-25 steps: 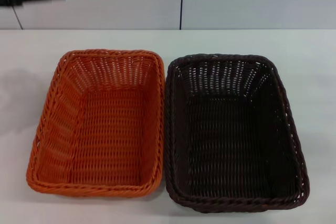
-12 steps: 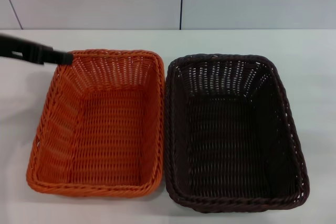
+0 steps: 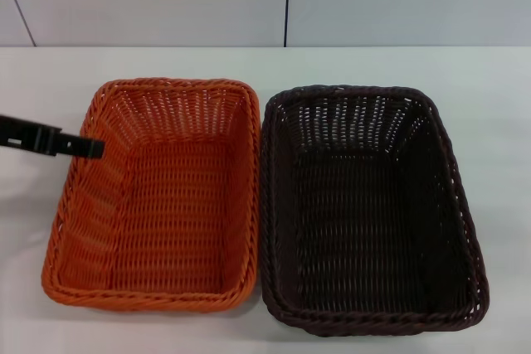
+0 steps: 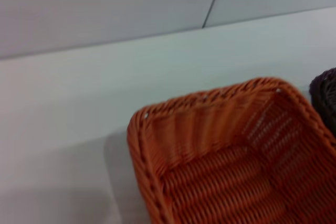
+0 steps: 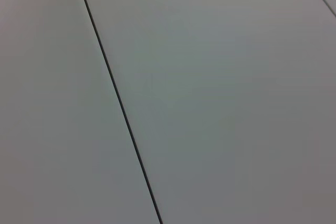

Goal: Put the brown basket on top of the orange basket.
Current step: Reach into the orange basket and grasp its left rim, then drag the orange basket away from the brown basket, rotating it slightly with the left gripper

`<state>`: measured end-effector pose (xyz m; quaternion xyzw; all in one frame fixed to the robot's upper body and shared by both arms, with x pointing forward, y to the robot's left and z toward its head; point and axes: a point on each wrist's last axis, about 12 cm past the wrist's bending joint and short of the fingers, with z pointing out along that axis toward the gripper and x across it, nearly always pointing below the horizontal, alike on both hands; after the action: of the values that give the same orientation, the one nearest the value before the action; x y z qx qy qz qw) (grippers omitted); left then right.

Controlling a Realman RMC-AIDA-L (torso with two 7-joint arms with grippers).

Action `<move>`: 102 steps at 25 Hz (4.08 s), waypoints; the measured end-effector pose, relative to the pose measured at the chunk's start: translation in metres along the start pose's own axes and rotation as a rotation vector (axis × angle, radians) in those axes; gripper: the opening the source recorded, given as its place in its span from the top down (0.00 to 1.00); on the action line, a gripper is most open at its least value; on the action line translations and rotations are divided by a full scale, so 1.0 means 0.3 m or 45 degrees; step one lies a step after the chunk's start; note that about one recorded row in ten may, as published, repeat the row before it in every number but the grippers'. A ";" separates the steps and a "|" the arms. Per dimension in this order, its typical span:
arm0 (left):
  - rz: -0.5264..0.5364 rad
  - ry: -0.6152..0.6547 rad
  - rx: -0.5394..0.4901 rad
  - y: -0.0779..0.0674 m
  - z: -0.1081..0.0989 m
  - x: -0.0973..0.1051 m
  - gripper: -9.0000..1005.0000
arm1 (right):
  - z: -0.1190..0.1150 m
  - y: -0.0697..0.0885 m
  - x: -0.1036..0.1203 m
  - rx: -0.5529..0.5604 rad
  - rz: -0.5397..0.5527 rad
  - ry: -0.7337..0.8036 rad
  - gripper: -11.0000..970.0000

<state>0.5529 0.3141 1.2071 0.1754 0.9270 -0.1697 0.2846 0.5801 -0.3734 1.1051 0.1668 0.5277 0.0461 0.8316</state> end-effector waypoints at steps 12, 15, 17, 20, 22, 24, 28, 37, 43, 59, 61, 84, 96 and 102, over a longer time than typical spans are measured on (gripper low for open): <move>-0.115 0.057 -0.009 0.045 0.035 0.076 0.22 | 0.000 0.007 0.007 -0.006 0.004 0.011 0.45; -0.130 0.066 -0.003 0.049 0.050 0.086 0.23 | -0.001 0.005 0.009 0.001 0.004 0.021 0.45; -0.152 0.076 0.011 0.054 0.067 0.096 0.23 | -0.002 0.004 0.010 0.002 0.003 0.023 0.45; -0.172 0.089 0.030 0.059 0.092 0.106 0.24 | -0.004 0.002 0.010 0.003 0.001 0.026 0.45; -0.181 0.094 0.034 0.062 0.103 0.111 0.25 | -0.005 0.000 0.011 0.004 0.001 0.028 0.45; -0.187 0.103 0.040 0.062 0.115 0.116 0.25 | -0.005 -0.001 0.011 0.006 0.000 0.030 0.45; -0.183 0.125 0.052 0.055 0.138 0.122 0.26 | -0.006 -0.005 0.012 0.014 -0.002 0.037 0.45; -0.187 0.143 0.063 0.043 0.159 0.120 0.28 | 0.005 -0.011 0.009 0.020 -0.010 0.045 0.45; -0.207 0.138 0.060 0.043 0.157 0.112 0.44 | 0.006 -0.020 0.007 0.033 -0.014 0.048 0.45; -0.230 0.091 0.048 0.053 0.137 0.083 0.77 | 0.008 -0.034 0.008 0.051 -0.022 0.068 0.45; -0.237 0.076 0.045 0.060 0.130 0.078 0.77 | 0.012 -0.032 0.008 0.050 -0.026 0.068 0.45; -0.092 -0.077 0.044 0.165 -0.107 -0.016 0.81 | 0.084 0.032 0.001 -0.020 -0.046 0.043 0.45; 0.244 0.062 0.103 0.133 -0.173 -0.012 0.81 | 0.060 0.037 0.015 -0.021 -0.031 0.057 0.45; 0.294 0.093 0.190 0.101 -0.119 -0.026 0.81 | 0.060 0.045 0.019 -0.040 -0.037 0.065 0.45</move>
<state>0.5551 0.3539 1.2331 0.3078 0.8952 -0.1978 0.2543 0.6002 -0.3633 1.1118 0.1446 0.5504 0.0466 0.8209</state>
